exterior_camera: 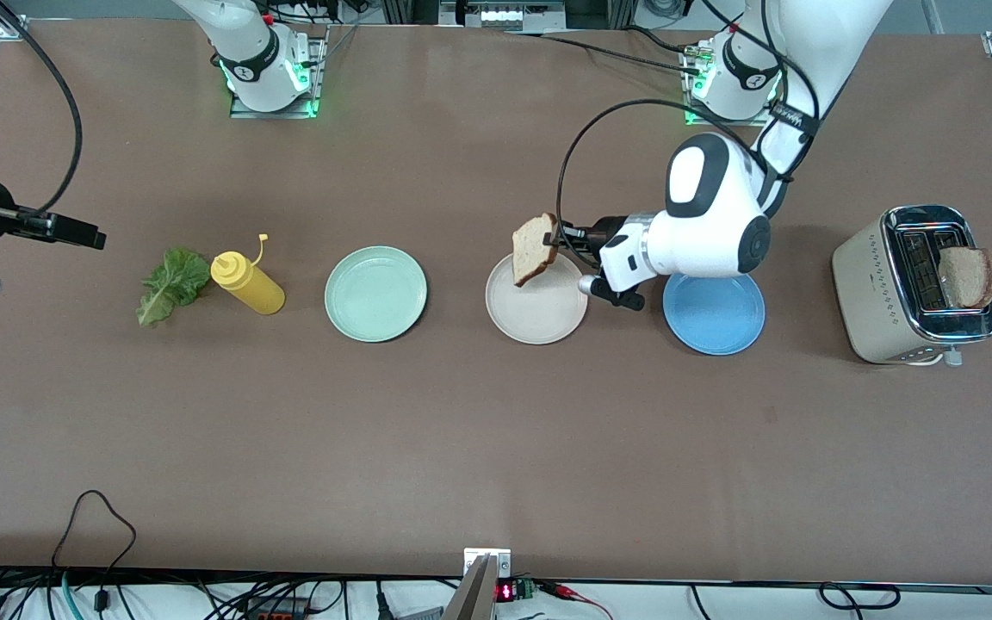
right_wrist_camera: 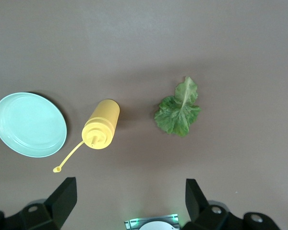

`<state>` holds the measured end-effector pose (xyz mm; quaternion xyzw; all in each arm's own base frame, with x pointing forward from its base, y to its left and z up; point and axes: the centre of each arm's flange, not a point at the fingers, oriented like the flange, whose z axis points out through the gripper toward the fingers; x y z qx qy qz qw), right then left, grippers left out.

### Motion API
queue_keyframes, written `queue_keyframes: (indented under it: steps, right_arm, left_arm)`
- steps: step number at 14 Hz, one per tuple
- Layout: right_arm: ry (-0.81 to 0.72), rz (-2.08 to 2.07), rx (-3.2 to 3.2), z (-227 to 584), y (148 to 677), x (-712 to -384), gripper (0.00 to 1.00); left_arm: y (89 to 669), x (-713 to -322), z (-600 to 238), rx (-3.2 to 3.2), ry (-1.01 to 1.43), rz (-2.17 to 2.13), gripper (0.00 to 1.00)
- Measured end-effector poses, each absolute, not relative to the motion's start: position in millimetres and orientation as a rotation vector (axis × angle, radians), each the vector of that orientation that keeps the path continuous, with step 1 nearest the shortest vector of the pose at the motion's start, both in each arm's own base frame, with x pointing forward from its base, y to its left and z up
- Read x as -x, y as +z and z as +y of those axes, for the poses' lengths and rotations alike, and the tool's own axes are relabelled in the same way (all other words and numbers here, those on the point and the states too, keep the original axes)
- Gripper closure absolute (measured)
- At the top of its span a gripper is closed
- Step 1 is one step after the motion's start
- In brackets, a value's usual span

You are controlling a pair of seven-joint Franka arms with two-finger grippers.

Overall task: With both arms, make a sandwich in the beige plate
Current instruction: 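Carry the toast to the beige plate and lower it flat, then open the left gripper and withdraw while the right gripper reaches the mustard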

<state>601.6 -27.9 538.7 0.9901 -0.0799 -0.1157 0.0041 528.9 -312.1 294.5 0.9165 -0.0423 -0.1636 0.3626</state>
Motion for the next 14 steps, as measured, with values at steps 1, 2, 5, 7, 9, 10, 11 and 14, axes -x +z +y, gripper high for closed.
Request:
queue_keyframes:
  steps: [1, 2, 5, 7, 9, 10, 11, 14]
  right_arm:
    - [-0.375, -0.250, -3.100, -28, 534, -603, 0.00]
    - [-0.381, -0.250, -3.099, -28, 531, -604, 0.00]
    - [-0.392, -0.248, -3.098, -28, 530, -604, 0.00]
    - [-0.429, -0.247, -3.092, -28, 528, -601, 0.00]
    - [-0.462, -0.244, -3.087, -27, 527, -598, 0.00]
    - [-0.485, -0.242, -3.084, -26, 527, -596, 0.00]
    - [-0.498, -0.238, -3.083, -24, 527, -595, 0.00]
    - [-0.528, -0.223, -3.078, -18, 523, -594, 0.00]
  left_arm:
    - [287, -532, -307, -2.351, -0.427, -0.077, 0.91]
    - [279, -536, -302, -2.328, -0.418, -0.044, 0.91]
    - [258, -545, -294, -2.211, -0.370, 0.024, 0.91]
    - [251, -547, -291, -2.176, -0.357, 0.047, 0.91]
    - [249, -549, -289, -2.175, -0.348, 0.047, 0.91]
    - [247, -550, -286, -2.176, -0.339, 0.037, 0.91]
    - [242, -551, -283, -2.176, -0.333, 0.024, 0.91]
    - [223, -549, -280, -2.172, -0.338, -0.005, 0.91]
